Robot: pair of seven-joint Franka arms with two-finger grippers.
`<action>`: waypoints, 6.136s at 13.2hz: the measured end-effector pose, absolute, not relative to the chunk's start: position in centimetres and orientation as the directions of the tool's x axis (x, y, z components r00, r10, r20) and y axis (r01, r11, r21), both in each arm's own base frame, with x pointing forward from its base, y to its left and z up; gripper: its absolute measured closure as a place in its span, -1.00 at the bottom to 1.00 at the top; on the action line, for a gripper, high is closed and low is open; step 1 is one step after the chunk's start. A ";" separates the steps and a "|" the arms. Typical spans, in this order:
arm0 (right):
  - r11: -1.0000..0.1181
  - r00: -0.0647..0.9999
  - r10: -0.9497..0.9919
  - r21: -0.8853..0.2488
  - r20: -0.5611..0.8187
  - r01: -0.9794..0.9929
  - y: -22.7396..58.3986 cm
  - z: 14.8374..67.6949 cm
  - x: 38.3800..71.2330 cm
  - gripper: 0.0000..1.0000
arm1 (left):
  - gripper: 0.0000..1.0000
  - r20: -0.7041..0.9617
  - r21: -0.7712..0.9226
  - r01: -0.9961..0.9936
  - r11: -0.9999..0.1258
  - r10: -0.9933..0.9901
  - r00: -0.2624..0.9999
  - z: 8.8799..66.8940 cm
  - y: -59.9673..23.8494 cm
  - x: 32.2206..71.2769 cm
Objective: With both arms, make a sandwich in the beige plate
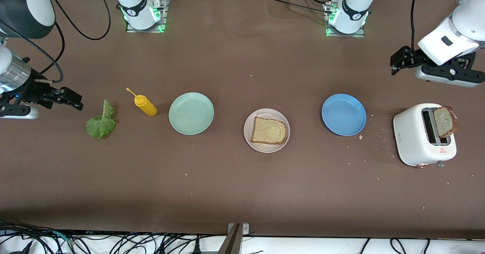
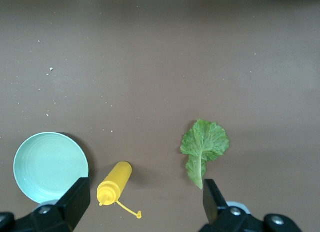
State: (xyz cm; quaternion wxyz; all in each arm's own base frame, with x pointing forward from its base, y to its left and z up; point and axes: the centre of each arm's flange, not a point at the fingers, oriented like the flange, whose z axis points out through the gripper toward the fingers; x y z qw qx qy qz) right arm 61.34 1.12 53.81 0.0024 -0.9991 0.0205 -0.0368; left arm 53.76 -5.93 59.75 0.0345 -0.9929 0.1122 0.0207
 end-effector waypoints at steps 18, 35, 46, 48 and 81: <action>-0.999 0.996 -0.045 -0.006 0.074 -0.045 0.9 53.8 61.3 -1.00 | -1.00 -0.041 0.029 -0.145 -0.989 -0.146 0.988 59.1 -7.0 54.3; -0.999 0.996 -0.047 -0.006 0.073 -0.046 0.8 53.8 61.4 -1.00 | -1.00 -0.037 0.032 -0.149 -0.988 -0.150 0.988 59.2 -7.2 54.9; -0.995 0.996 -0.070 -0.074 0.051 -0.066 7.2 53.8 60.8 -1.00 | -1.00 -0.038 0.033 -0.149 -0.988 -0.150 0.988 59.1 -7.2 55.1; -0.997 0.999 -0.019 -0.070 0.038 -0.017 8.6 52.9 60.8 -1.00 | -1.00 -0.037 0.033 -0.149 -0.988 -0.150 0.988 59.1 -7.2 55.1; -0.104 0.222 0.395 -0.196 0.892 0.975 -9.3 13.3 48.0 -0.99 | -1.00 -0.037 0.033 -0.150 -0.988 -0.151 0.988 59.1 -7.3 55.1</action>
